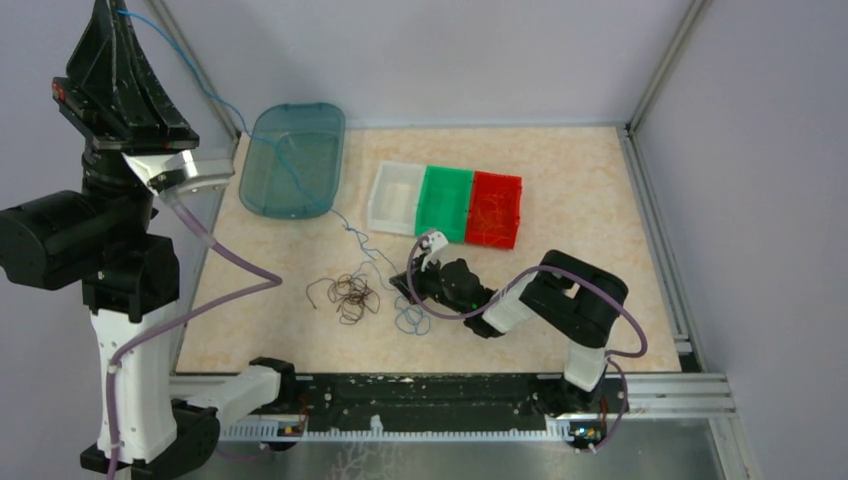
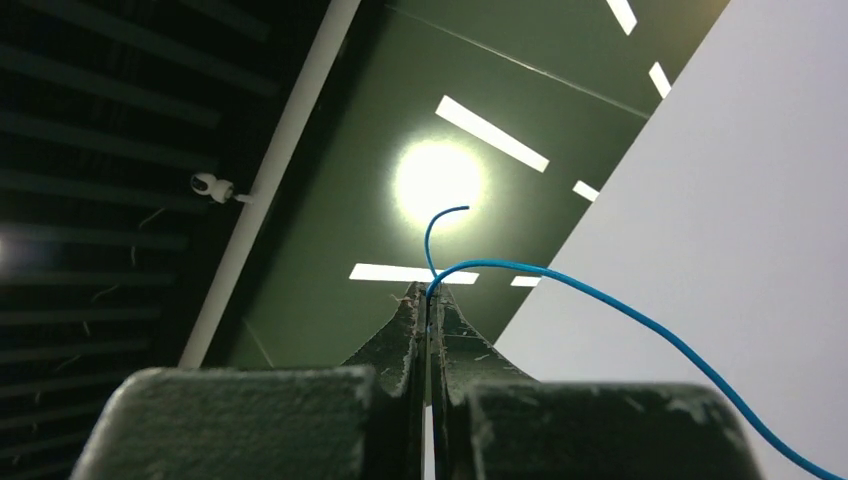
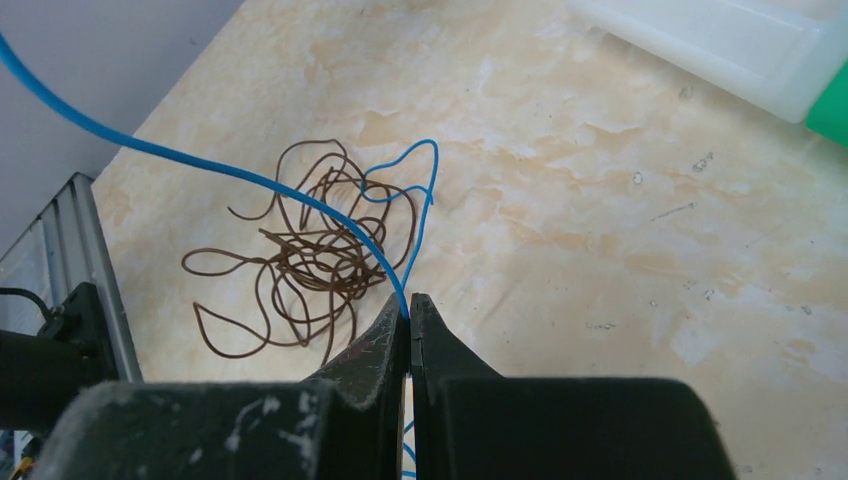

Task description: Untangle the cables

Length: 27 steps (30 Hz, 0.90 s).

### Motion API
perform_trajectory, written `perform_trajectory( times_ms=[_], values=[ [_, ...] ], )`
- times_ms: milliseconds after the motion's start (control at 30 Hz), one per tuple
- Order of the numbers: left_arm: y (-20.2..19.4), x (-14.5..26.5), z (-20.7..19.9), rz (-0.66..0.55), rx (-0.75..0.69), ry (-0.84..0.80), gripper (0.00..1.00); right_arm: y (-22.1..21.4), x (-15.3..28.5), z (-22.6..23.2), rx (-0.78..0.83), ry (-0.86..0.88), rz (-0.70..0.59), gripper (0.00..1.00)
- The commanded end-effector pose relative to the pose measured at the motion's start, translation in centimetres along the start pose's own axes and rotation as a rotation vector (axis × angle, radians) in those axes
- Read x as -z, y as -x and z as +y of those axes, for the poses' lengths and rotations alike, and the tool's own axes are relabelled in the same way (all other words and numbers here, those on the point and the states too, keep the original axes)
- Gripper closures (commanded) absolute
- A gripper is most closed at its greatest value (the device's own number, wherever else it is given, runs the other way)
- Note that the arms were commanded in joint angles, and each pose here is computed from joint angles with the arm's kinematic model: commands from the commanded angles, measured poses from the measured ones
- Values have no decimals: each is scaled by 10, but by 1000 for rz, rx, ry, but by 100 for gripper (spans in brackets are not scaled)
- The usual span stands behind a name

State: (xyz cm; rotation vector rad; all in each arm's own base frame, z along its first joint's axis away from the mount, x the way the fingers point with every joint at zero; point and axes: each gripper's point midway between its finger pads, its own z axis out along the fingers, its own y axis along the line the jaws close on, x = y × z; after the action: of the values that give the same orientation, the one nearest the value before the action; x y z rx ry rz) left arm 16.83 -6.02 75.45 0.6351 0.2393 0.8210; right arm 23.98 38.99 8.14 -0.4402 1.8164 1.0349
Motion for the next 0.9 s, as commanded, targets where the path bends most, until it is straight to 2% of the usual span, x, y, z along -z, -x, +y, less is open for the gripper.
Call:
perform_trajectory(
  times_ms=[0,133,267,367,467,533,667,767,867],
  values=[
    [8,-5,33,-29,-139,116,100,5,-2,1,33,-21,-11,100],
    [13,-17,67,-38,-168,210,100,-5,2,-6,42,-44,11,100],
    [22,-18,71,-81,-237,227,100,-16,3,-12,45,-64,33,100],
    [21,-17,67,-76,-204,204,100,-23,5,-13,51,-62,46,100],
    [22,-14,68,-75,-246,221,100,-23,6,-15,59,-78,50,100],
    [26,-16,81,-85,-295,262,100,-24,5,-19,60,-94,55,100],
    [45,-23,131,-119,-342,368,100,-33,9,-24,63,-109,75,100],
    [47,-23,121,-137,-358,331,100,-38,11,-27,56,-119,77,100],
    [42,-17,80,-146,-238,179,100,-33,10,-21,49,-94,57,100]
  ],
)
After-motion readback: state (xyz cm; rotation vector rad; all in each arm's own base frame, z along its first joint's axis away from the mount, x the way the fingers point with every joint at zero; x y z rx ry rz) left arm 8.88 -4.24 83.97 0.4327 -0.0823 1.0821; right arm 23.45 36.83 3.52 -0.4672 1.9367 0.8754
